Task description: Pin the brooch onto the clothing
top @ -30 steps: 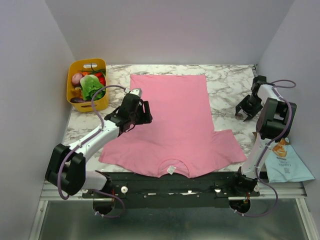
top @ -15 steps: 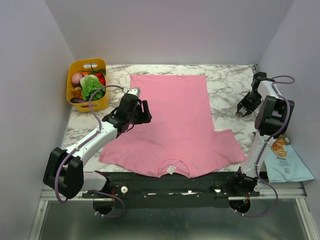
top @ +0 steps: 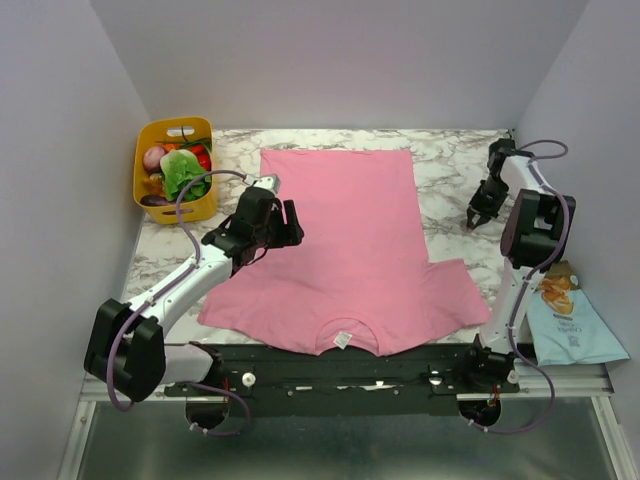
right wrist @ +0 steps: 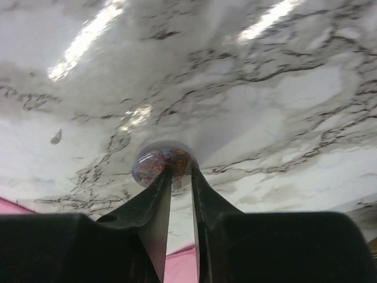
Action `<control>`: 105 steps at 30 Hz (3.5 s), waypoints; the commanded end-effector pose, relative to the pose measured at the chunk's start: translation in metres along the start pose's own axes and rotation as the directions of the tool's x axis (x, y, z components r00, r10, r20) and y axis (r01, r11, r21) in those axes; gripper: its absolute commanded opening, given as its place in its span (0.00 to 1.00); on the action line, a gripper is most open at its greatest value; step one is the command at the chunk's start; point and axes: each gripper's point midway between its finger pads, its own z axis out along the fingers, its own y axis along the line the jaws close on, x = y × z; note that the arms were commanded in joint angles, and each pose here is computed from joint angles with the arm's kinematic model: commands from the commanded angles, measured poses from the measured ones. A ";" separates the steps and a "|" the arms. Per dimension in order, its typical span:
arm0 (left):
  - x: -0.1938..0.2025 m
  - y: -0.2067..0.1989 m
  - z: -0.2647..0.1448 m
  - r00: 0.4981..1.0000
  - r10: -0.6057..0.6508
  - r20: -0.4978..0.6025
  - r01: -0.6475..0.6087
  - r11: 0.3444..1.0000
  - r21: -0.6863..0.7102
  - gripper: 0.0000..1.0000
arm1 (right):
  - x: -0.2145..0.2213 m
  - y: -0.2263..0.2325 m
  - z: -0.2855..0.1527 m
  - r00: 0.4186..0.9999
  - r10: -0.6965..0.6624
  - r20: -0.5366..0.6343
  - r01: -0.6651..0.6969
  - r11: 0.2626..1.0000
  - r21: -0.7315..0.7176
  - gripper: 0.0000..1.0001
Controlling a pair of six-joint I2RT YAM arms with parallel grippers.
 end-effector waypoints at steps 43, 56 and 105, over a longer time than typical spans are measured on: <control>-0.024 -0.220 0.076 0.982 0.162 -0.092 -0.107 0.894 0.434 0.78 | 0.041 0.046 -0.073 0.964 -0.163 0.209 0.198 0.968 -0.157 0.27; 0.017 -0.284 0.151 0.958 0.208 -0.199 -0.091 0.873 0.478 0.78 | 0.026 0.030 -0.032 0.983 -0.064 0.175 0.079 0.993 -0.084 0.18; 0.086 -0.307 0.231 0.925 0.056 -0.375 0.154 0.848 0.507 0.59 | 0.042 0.034 -0.005 0.993 -0.098 0.064 0.105 0.986 -0.126 0.15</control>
